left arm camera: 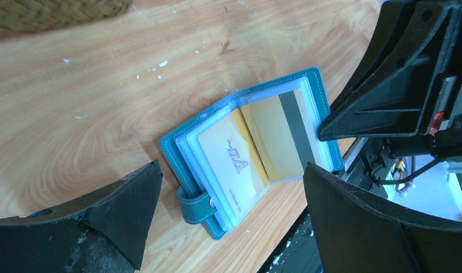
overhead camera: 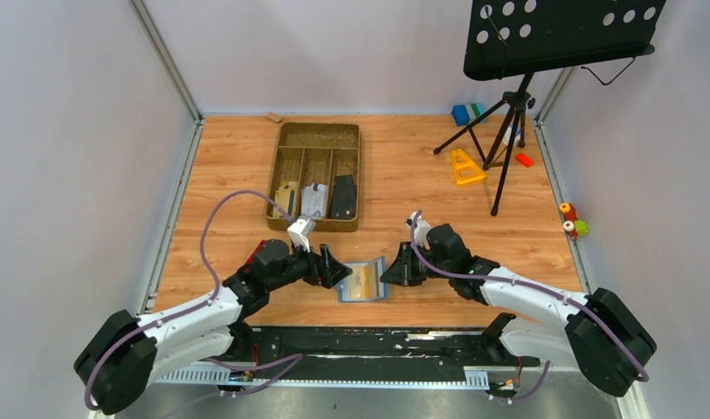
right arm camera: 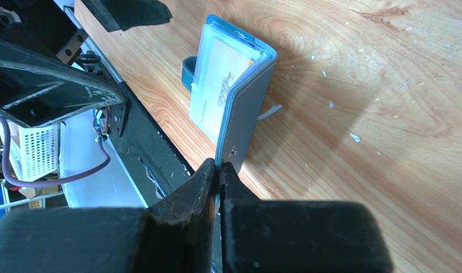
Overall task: Take the credit cards out of the card holder
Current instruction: Remove the credit card from the card holder.
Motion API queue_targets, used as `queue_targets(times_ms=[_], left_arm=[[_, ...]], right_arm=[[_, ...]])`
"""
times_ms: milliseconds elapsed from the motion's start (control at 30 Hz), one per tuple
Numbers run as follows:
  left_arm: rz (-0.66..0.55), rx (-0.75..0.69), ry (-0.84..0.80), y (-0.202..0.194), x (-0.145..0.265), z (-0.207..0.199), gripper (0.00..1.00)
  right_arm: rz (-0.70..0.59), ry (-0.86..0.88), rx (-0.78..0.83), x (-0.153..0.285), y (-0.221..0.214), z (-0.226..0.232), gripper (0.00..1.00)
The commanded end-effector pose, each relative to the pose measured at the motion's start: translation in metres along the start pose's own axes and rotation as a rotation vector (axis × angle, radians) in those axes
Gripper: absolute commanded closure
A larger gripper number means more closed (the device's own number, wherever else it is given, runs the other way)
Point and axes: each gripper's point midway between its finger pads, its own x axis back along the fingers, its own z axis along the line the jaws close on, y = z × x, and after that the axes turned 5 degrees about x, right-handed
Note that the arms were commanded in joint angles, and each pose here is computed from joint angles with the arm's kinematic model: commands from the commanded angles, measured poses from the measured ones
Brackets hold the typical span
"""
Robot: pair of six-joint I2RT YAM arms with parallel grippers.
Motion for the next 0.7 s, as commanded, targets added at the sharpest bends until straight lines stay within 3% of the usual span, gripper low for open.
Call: queue_targets(times_ms=[0,667], left_arm=[[0.031,0.011,-0.082,0.007,-0.01,-0.021,0.0],[0.234,0.132,-0.013,-0.044,-0.024,0.004,0.0]], right_arm=[[-0.038,0.031,0.041,0.002,0.007,0.007,1.0],[-0.032,0.037,0.031,0.001,0.002,0.006,1.0]])
